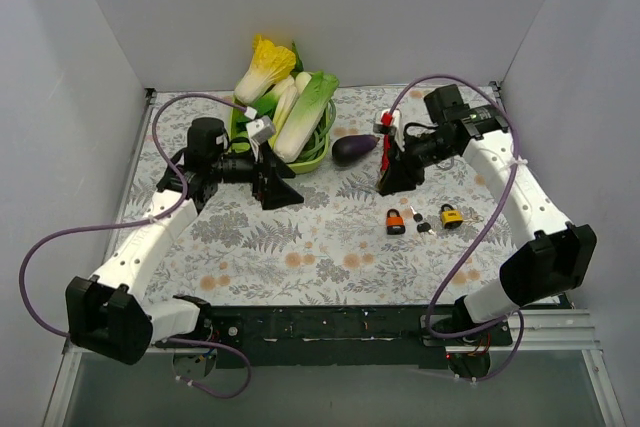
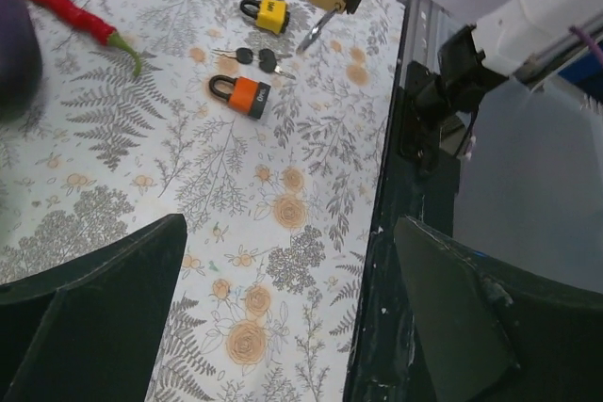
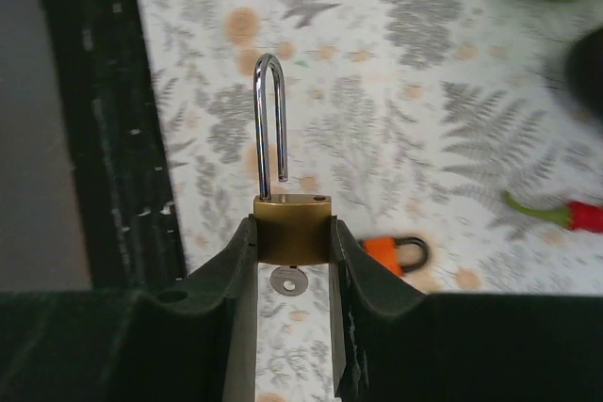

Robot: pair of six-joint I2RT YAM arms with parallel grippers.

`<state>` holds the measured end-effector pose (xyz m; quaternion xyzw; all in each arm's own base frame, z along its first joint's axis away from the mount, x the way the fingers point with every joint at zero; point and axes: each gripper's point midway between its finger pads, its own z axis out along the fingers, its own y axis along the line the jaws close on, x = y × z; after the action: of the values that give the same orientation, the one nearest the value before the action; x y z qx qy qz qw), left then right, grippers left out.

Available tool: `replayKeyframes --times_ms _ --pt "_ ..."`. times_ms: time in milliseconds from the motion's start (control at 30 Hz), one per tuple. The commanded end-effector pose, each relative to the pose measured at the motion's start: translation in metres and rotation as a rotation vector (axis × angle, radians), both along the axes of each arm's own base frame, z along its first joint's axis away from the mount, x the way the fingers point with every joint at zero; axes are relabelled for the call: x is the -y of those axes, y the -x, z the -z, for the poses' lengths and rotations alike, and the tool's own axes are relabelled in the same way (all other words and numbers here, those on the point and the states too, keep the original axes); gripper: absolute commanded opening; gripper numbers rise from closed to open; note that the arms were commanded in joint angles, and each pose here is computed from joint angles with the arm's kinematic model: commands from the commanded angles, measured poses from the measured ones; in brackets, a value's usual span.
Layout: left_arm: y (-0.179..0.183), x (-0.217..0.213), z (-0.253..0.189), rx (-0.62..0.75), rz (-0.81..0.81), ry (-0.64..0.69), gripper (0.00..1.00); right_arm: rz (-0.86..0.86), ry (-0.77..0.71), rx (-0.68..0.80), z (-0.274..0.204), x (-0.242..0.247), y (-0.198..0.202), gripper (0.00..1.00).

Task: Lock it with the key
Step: Pick up the lock from the center of the board.

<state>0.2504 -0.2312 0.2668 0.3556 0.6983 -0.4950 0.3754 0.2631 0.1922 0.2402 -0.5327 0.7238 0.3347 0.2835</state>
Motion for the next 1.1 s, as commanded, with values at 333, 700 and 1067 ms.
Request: replayKeyframes --times_ms 333,700,1067 --pt "0.068 0.051 0.013 0.494 0.288 -0.085 0.71 -0.292 -0.084 -0.293 0.01 -0.056 0.117 0.01" --pt "0.089 0.071 0.038 0.491 0.376 -0.168 0.7 -0.308 -0.092 -0.341 0.01 -0.066 0.119 0.01" --pt "0.093 0.084 0.058 0.545 0.428 -0.265 0.32 -0.305 -0.059 -0.367 0.017 -0.073 0.119 0.01"
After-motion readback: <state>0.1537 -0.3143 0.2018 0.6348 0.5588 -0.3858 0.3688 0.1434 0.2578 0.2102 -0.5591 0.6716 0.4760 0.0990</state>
